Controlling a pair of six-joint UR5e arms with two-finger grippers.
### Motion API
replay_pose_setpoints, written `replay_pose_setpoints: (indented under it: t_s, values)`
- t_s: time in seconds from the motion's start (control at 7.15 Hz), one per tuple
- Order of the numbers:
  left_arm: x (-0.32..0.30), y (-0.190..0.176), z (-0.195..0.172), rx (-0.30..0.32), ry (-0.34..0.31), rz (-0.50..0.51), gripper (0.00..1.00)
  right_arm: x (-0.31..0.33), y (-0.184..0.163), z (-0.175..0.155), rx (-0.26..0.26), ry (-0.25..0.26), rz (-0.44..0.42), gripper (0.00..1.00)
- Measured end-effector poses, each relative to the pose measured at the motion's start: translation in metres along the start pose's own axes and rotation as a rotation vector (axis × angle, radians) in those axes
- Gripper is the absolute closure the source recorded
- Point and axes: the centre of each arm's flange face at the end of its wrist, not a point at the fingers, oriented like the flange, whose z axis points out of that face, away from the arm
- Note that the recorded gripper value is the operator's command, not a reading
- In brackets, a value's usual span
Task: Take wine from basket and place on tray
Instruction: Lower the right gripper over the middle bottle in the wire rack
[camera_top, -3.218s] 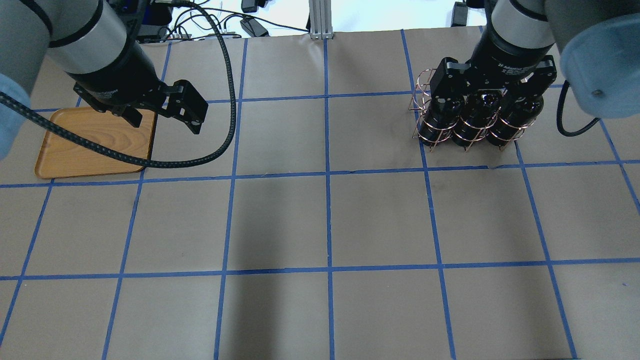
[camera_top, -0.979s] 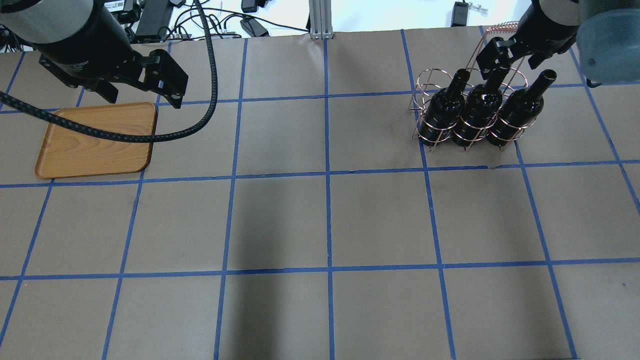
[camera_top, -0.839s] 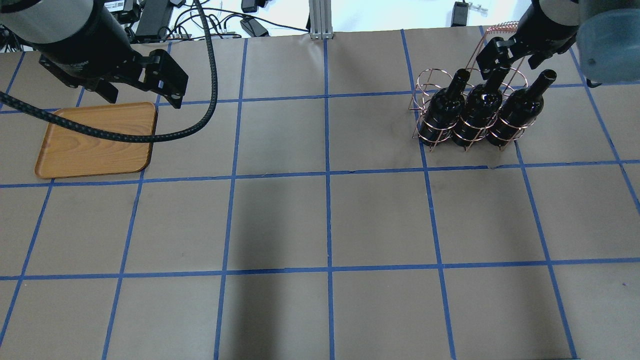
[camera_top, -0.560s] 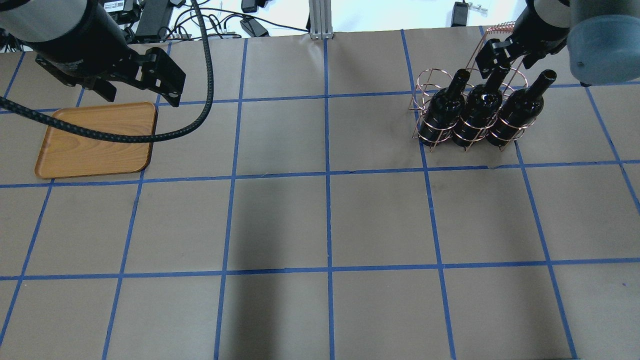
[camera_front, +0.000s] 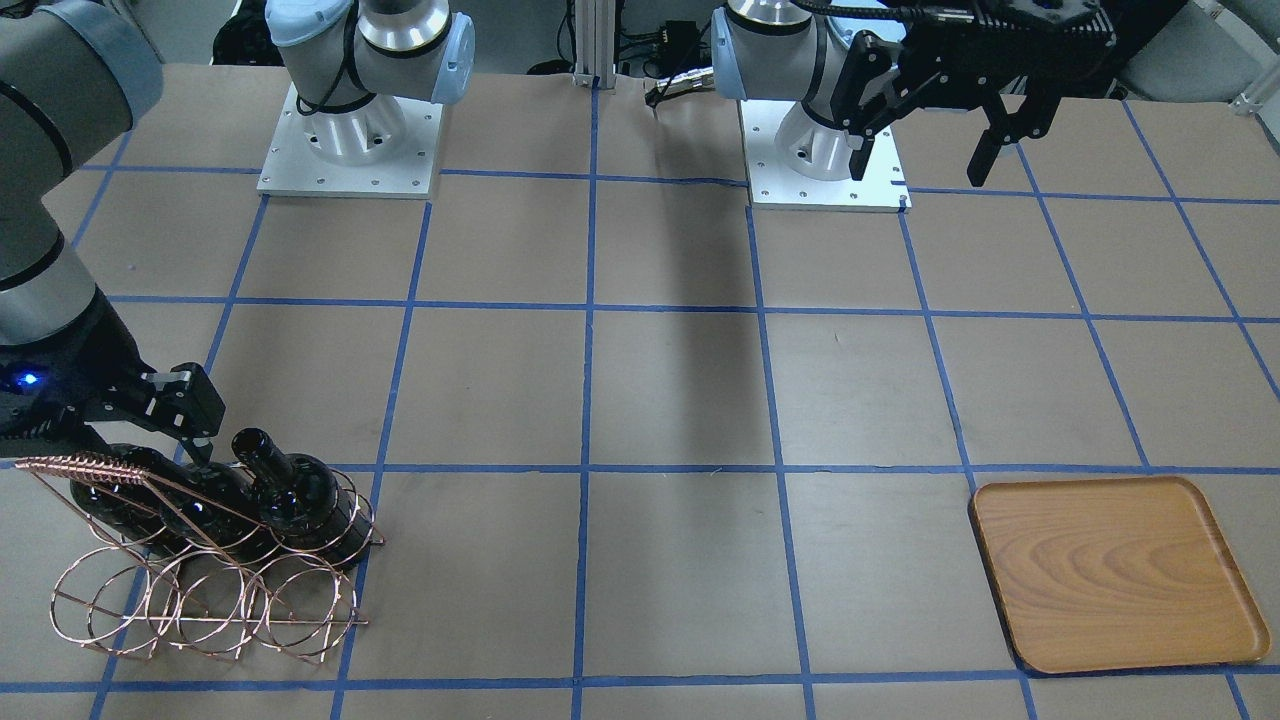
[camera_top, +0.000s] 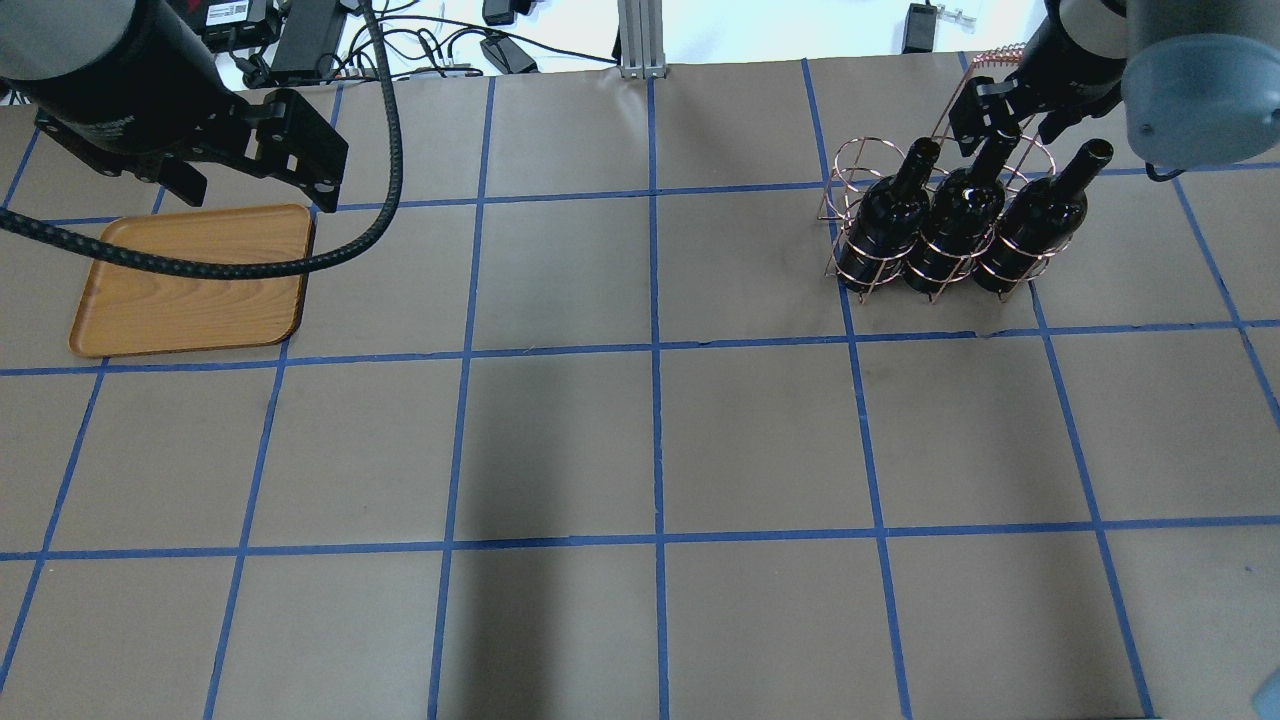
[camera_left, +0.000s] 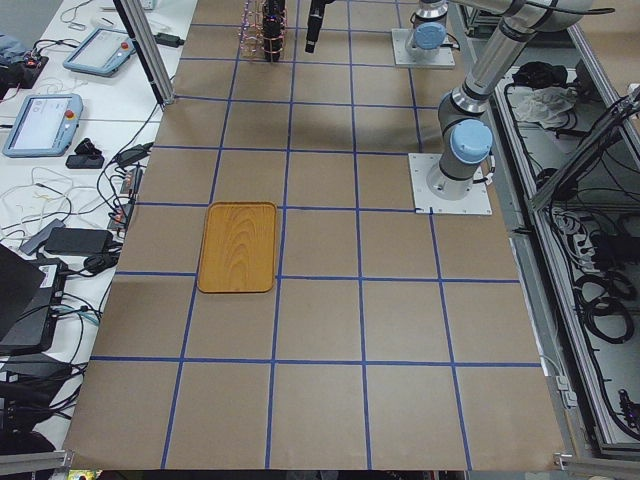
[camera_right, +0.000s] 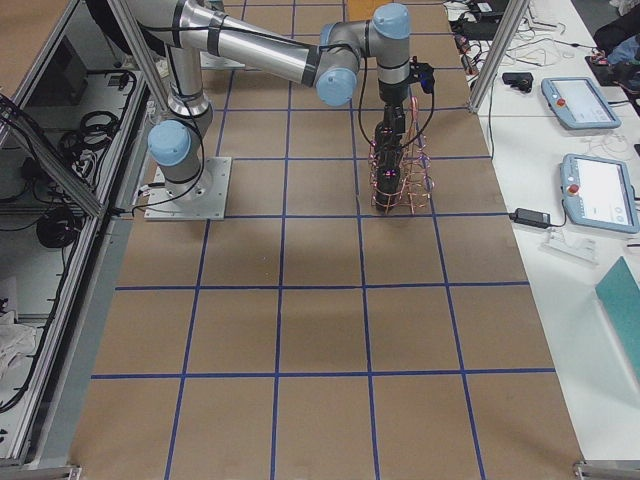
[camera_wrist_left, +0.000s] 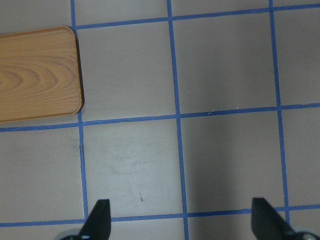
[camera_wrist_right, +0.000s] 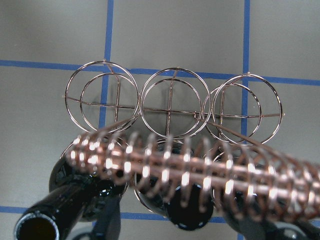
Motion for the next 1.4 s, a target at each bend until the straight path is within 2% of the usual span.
replay_pose_setpoints:
  t_s: [0.28, 0.42, 0.84, 1.4]
  values:
    - [-0.008, -0.015, -0.006, -0.032, 0.013, -0.030, 0.00, 0.002, -0.006, 0.010, -0.012, -0.002, 0.019, 0.34]
    - [-0.011, -0.024, -0.011, -0.049, 0.023, -0.038, 0.00, 0.002, -0.008, 0.013, -0.015, -0.003, 0.022, 0.37]
    - [-0.008, -0.032, -0.008, -0.081, 0.036, -0.036, 0.00, 0.003, -0.009, 0.020, -0.027, 0.000, 0.058, 0.35]
    - [-0.005, -0.024, 0.009, -0.115, 0.071, -0.034, 0.00, 0.008, -0.009, 0.028, -0.052, 0.038, 0.113, 0.35]
